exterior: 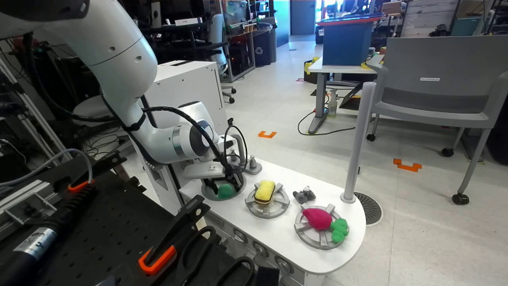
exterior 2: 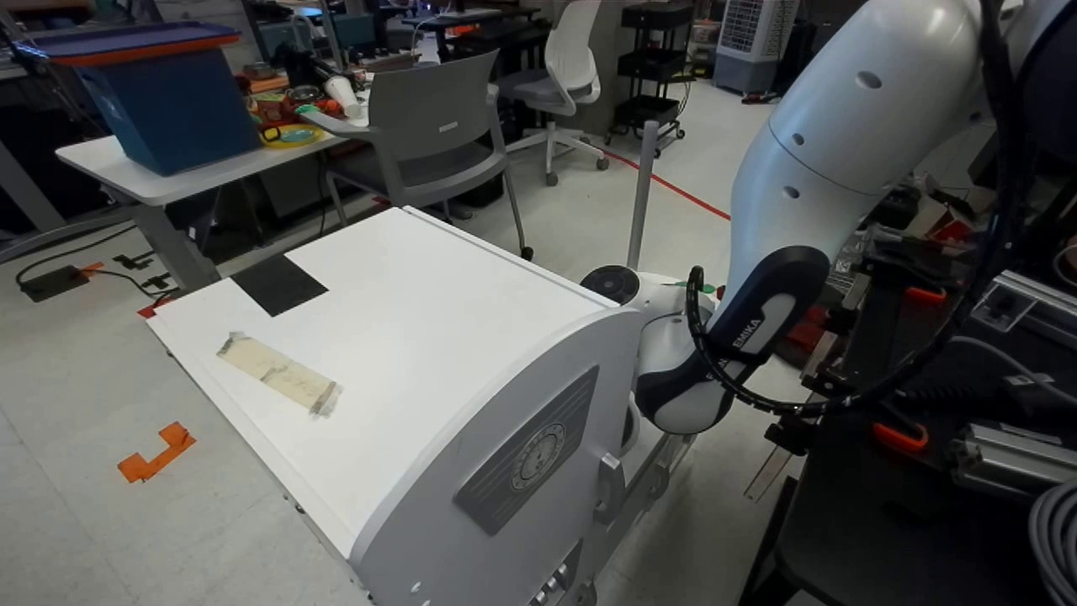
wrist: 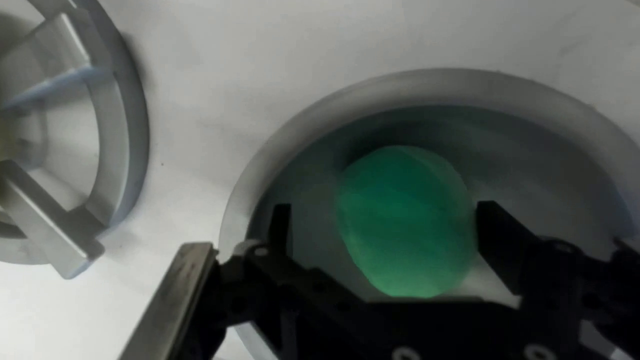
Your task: Remove the green plushy from the sink and put it on the counter
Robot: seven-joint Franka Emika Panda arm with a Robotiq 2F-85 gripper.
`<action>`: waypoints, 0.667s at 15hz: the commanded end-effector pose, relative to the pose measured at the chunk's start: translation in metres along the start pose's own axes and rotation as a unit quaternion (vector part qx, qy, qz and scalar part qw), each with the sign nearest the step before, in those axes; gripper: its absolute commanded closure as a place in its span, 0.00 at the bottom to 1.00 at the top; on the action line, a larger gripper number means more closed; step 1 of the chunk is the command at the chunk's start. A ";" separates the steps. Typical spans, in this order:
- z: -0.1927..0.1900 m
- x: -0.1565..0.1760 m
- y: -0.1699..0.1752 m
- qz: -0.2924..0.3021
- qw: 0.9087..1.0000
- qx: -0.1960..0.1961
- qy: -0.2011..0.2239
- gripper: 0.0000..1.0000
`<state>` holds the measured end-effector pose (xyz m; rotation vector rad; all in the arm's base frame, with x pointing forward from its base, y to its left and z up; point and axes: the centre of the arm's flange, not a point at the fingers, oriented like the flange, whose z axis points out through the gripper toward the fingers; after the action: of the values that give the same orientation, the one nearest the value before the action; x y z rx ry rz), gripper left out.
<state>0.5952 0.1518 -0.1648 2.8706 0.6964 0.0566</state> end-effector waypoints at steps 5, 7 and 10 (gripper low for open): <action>0.025 0.013 -0.010 -0.033 0.999 -0.042 -0.005 0.70; 0.021 0.012 -0.011 -0.034 0.998 -0.047 -0.007 0.82; 0.003 0.004 -0.014 -0.045 0.998 -0.040 -0.003 0.92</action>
<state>0.5924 0.1621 -0.1617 2.7776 0.7753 0.0670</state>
